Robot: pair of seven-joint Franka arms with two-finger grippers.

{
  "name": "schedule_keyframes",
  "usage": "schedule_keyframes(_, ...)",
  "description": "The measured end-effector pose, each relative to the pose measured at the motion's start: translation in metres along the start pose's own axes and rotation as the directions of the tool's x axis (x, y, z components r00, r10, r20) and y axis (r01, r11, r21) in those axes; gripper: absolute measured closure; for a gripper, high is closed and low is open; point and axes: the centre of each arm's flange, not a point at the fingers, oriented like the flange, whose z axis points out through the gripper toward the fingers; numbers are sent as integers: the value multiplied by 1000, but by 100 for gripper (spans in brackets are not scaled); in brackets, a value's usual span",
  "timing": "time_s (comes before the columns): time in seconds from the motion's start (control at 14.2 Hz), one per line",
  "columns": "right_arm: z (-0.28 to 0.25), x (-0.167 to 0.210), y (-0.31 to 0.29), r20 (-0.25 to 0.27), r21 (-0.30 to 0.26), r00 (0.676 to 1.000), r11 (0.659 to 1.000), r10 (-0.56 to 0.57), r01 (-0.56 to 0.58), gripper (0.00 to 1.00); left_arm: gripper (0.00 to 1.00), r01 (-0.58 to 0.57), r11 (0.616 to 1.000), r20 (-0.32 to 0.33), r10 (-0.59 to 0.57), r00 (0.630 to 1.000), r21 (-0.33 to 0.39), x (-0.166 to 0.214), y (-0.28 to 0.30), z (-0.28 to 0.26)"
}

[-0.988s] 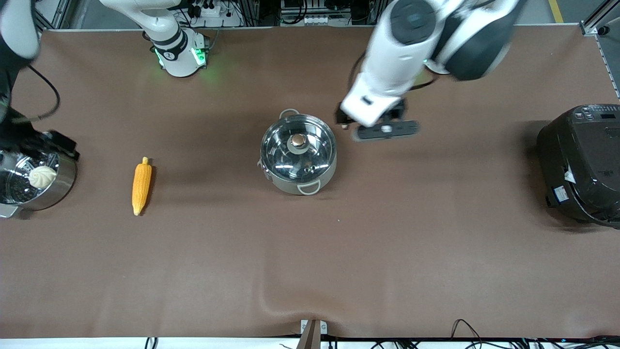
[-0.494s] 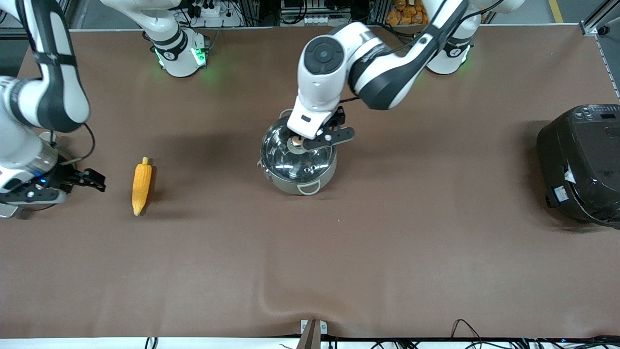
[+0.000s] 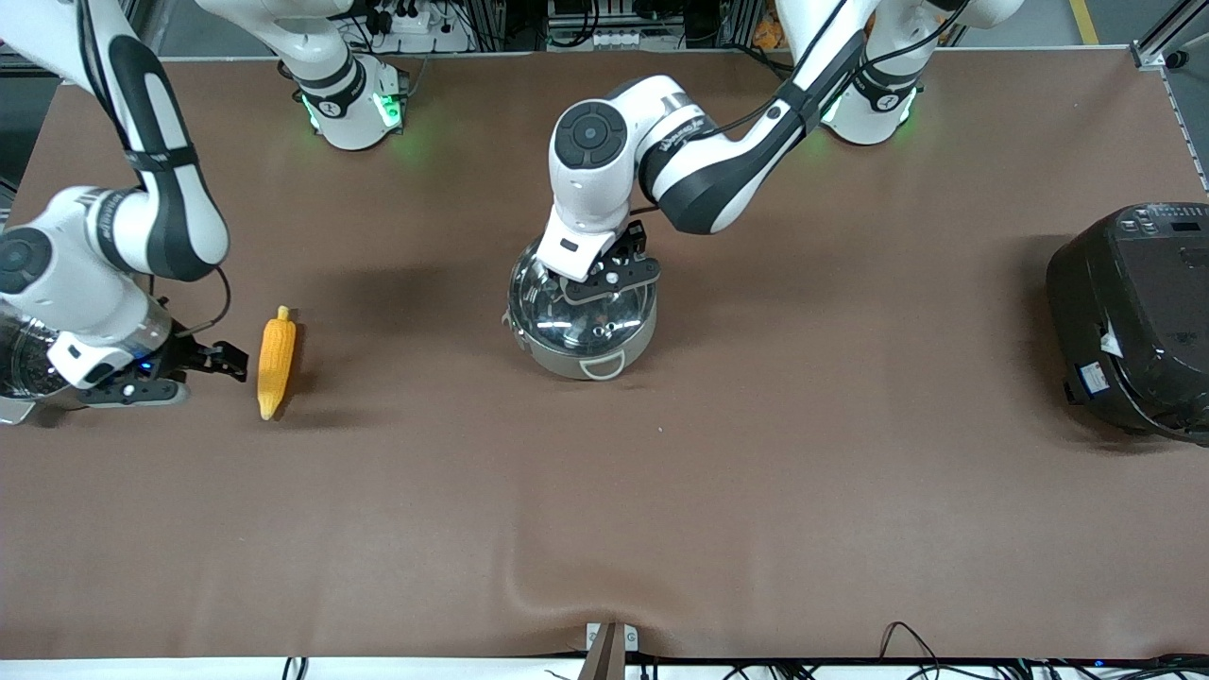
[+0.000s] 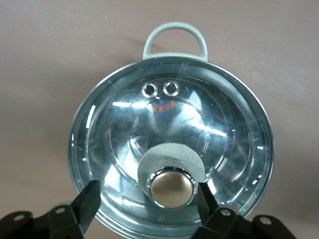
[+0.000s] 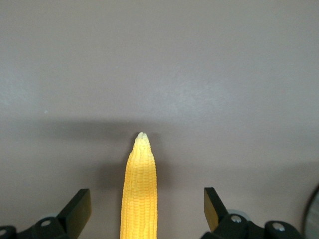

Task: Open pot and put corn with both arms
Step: 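Grasp the lid knob with the left gripper while the right gripper grasps the corn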

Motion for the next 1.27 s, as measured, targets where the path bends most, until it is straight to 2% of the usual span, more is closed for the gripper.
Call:
schedule_keyframes(0.21, 42, -10, -17, -5, -5, 999, 999, -39, 39, 0, 14, 4, 1000, 0, -4, 1000, -2, -5, 4, 3)
schedule_keyframes(0.42, 77, -28, -29, 29, 0, 998, 998, -64, 64, 0, 16, 5, 1000, -4, -5, 1000, -4, -4, 4, 3)
schedule_keyframes(0.71, 85, -33, -25, 45, 2, 989, 990, -139, 139, 0, 17, -2, 1000, -7, 2, 1000, 8, -4, 6, 17)
schedule_keyframes(0.92, 87, -33, -24, 40, 0, 988, 989, -148, 148, 0, 17, -11, 1000, -13, 11, 1000, 8, -5, 9, 26)
schedule_keyframes(1.27, 103, -42, -7, 51, -2, 985, 986, -165, 166, 0, 24, -18, 1000, -16, 18, 1000, 14, -9, 11, 30)
